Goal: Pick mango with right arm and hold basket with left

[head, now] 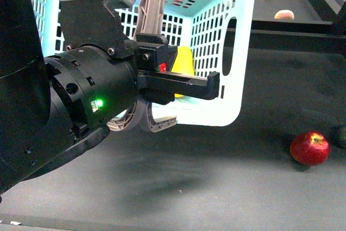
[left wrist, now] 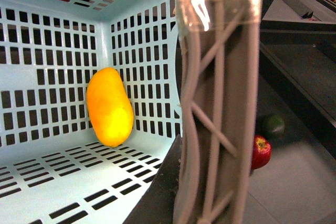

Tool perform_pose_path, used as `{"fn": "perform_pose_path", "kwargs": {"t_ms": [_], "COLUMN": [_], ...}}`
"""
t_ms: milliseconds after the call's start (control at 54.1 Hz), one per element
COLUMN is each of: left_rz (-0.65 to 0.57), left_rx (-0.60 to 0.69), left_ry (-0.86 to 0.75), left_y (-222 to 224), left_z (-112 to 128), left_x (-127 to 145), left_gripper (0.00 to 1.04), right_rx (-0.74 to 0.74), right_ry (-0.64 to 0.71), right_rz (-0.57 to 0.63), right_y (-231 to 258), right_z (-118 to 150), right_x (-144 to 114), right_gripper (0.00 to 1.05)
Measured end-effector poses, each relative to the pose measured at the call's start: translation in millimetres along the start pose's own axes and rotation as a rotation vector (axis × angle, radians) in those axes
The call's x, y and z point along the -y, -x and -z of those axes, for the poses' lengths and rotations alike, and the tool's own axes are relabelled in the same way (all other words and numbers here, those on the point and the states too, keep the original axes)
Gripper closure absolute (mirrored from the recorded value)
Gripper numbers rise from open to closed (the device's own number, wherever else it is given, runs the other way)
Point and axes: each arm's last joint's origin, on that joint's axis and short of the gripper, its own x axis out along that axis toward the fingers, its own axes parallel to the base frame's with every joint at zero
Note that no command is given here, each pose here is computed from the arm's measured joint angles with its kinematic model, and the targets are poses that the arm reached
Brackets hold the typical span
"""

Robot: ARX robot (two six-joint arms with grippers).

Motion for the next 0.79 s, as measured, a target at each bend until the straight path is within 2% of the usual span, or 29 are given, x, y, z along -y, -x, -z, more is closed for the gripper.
{"fn": "perform_pose_path", "kwargs": {"t_ms": [148, 481, 518, 610, 795], "left_rz": [-0.004, -0.005, -0.005, -0.003, -0.004], "left_rx": [0.001, 0.001, 0.001, 0.0, 0.001], "left_ry": [0.0, 0.0, 0.0, -0.001, 0.0], "left_y": [0, 0, 0, 0, 0], "left_z": [0, 0, 0, 0, 0], "left_x": [0, 0, 0, 0, 0], "left_gripper": [0.99, 0.99, 0.99, 0.99, 0.99], "right_rx": [0.016, 0.037, 0.052, 0.067, 0.065], "right_ry": [-0.001, 0.011, 0.091, 0.276, 0.363], "right_rz": [0.053, 0.042, 0.01, 0.043, 0.043], "right_y": [24, 29, 31, 36, 43], "right_z": [2, 1, 1, 4, 11], "right_x": [7, 7, 11, 19, 22], "right_gripper": [0.08, 0.09, 0.17, 0.38, 0.74]}}
